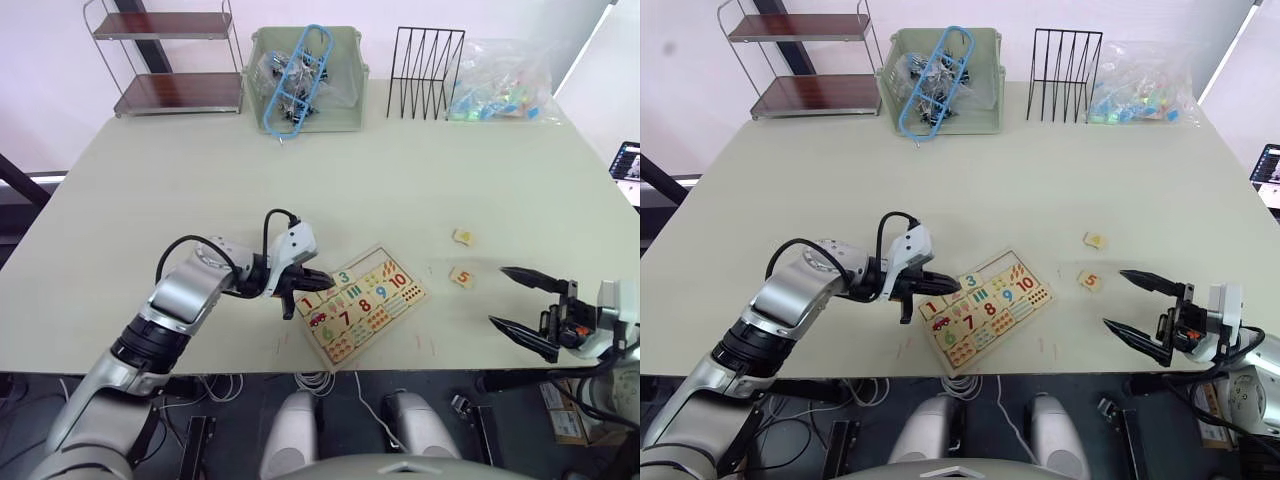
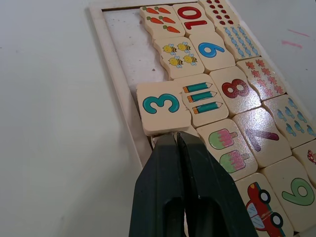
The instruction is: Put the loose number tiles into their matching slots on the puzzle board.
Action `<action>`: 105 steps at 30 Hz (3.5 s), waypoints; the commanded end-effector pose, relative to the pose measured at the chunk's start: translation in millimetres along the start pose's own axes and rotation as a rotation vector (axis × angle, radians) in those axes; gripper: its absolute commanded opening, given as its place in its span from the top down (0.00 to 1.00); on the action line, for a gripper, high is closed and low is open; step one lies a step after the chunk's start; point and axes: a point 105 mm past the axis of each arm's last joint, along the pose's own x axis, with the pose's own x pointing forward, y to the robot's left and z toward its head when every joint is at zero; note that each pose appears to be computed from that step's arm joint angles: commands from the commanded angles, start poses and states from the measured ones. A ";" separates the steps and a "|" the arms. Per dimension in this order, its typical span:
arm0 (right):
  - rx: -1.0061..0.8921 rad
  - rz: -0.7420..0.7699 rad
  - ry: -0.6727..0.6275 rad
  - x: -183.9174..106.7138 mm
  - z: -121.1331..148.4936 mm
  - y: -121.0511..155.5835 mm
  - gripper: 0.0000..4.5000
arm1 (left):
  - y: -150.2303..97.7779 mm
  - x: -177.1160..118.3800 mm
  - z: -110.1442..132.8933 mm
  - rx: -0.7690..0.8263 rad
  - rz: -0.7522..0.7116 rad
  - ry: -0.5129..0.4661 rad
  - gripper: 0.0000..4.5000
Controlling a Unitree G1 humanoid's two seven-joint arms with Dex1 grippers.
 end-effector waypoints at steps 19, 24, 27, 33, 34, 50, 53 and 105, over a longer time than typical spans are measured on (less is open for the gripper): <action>-0.034 0.009 -0.001 -3.8 10.7 0.8 0.00 | -6.6 5.9 5.3 0.027 -0.023 -0.015 0.97; -0.035 0.008 0.000 -4.8 10.4 0.8 0.00 | -8.0 3.5 6.4 0.024 -0.028 -0.033 0.97; -0.036 0.007 0.001 -5.3 10.2 1.0 0.00 | -8.9 -2.0 10.7 0.013 -0.035 -0.074 0.97; -0.034 -0.001 0.005 -8.2 8.7 0.7 0.00 | -2.5 -22.9 19.1 -0.036 -0.004 -0.173 0.97; -0.034 -0.003 0.006 -8.5 8.5 0.7 0.00 | -1.8 -25.8 19.8 -0.043 0.001 -0.184 0.97; -0.050 -0.133 0.071 -22.2 2.4 -18.9 0.00 | -3.8 -75.8 -13.3 -0.092 0.277 -0.387 0.97; -0.048 -0.179 0.099 -29.5 0.3 -24.3 0.00 | -4.2 -83.2 -22.7 -0.160 0.320 -0.408 0.97; 0.004 -0.504 0.228 -81.7 -18.4 -32.9 0.00 | -27.5 -137.3 -114.2 -0.211 0.599 -0.432 0.01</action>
